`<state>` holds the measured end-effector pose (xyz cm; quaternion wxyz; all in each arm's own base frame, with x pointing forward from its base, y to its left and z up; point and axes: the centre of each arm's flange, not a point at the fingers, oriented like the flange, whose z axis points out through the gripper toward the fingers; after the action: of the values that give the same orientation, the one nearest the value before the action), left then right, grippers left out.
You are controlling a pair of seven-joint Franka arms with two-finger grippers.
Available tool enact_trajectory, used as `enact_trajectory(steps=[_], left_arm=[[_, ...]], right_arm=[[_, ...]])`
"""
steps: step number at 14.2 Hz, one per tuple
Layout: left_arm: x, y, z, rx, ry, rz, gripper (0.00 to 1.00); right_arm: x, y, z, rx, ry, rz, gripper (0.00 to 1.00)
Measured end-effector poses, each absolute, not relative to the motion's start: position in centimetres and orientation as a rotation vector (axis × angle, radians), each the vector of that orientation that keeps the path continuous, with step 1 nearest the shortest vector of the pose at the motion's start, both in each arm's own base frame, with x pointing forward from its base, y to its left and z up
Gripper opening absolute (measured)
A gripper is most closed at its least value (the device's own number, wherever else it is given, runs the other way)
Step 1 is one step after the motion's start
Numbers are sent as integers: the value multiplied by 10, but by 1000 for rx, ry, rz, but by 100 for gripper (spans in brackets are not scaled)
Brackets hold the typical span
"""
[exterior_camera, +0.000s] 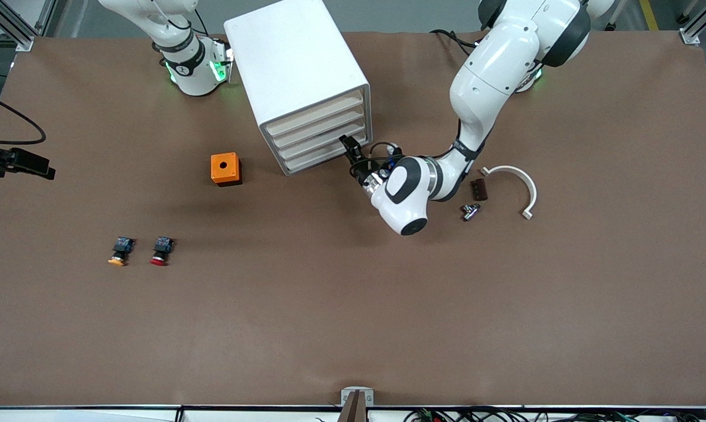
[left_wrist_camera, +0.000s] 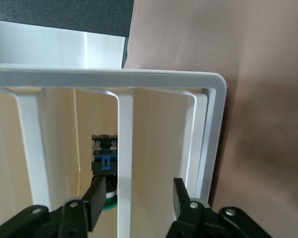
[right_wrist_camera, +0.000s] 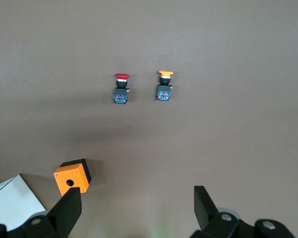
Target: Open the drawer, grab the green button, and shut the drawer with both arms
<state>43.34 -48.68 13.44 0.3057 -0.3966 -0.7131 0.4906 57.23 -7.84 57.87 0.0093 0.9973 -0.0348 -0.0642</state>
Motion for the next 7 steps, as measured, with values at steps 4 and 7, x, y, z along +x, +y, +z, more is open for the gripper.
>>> enact_trajectory(steps=[4,7], left_arm=[[417,-499,132,-1069,-1857,1281,54],[415,-502,133,-1069,-1847,1285,22]], right_arm=[[572,-78,577,3113,-130,-215,100],[571,-70,576,3101,-225,-233,100]])
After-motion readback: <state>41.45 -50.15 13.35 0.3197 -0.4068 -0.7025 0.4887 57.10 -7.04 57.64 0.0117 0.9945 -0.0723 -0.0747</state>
